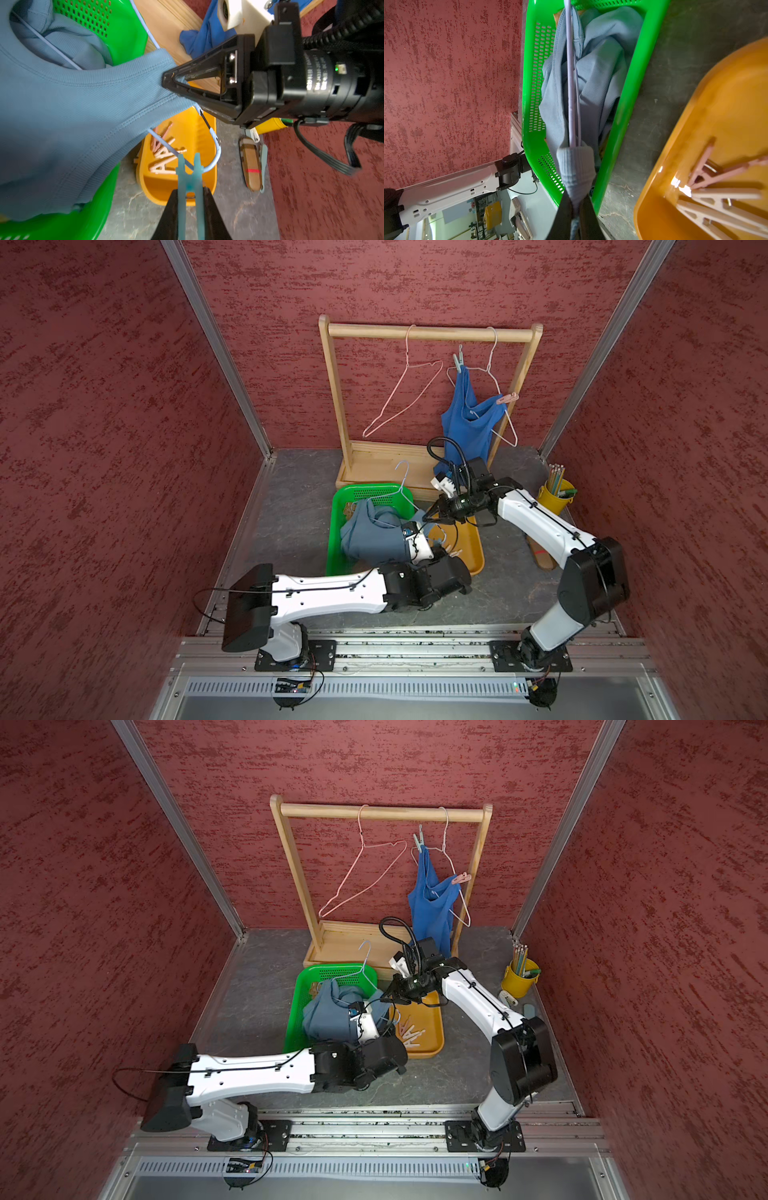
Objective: Remove the clothespins securing tank tops to the hanger
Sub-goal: Place the clothespin in the storage box.
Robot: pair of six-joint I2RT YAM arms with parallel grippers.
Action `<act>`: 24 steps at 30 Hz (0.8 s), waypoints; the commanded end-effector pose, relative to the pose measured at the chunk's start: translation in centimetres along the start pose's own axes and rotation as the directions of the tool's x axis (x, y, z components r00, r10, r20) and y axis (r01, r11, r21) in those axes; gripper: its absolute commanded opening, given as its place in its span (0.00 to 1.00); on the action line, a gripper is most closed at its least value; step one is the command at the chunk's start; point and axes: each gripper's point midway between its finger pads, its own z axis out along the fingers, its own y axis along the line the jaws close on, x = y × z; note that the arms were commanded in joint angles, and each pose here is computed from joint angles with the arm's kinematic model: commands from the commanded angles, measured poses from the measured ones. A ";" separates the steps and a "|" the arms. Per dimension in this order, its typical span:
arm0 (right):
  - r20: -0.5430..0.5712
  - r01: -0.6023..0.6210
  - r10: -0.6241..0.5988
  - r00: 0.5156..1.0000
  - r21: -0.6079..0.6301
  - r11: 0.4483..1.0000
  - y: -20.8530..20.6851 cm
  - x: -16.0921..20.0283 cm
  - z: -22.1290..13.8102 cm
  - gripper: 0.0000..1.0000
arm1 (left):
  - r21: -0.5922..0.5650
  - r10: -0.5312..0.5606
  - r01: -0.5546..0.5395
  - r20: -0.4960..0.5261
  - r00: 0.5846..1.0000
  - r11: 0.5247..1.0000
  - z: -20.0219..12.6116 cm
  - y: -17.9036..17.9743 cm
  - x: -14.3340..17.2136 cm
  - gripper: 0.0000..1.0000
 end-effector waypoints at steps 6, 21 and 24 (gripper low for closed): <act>-0.010 0.136 -0.137 0.991 -0.076 0.988 2.2 -2.5 -0.5 0.00 | 0.049 -0.069 0.069 -0.001 0.998 0.996 -1.7 -1.4 4.5 0.10; -0.002 0.158 -0.159 0.987 -0.125 0.980 2.5 -0.8 -0.9 0.00 | 0.131 -0.140 0.152 -0.097 0.985 0.980 -5.1 -3.4 8.5 0.07; 0.003 0.158 -0.159 0.987 -0.140 0.977 2.7 -0.8 -0.8 0.00 | 0.113 -0.115 0.131 -0.138 0.984 0.985 -5.9 -4.0 8.7 0.07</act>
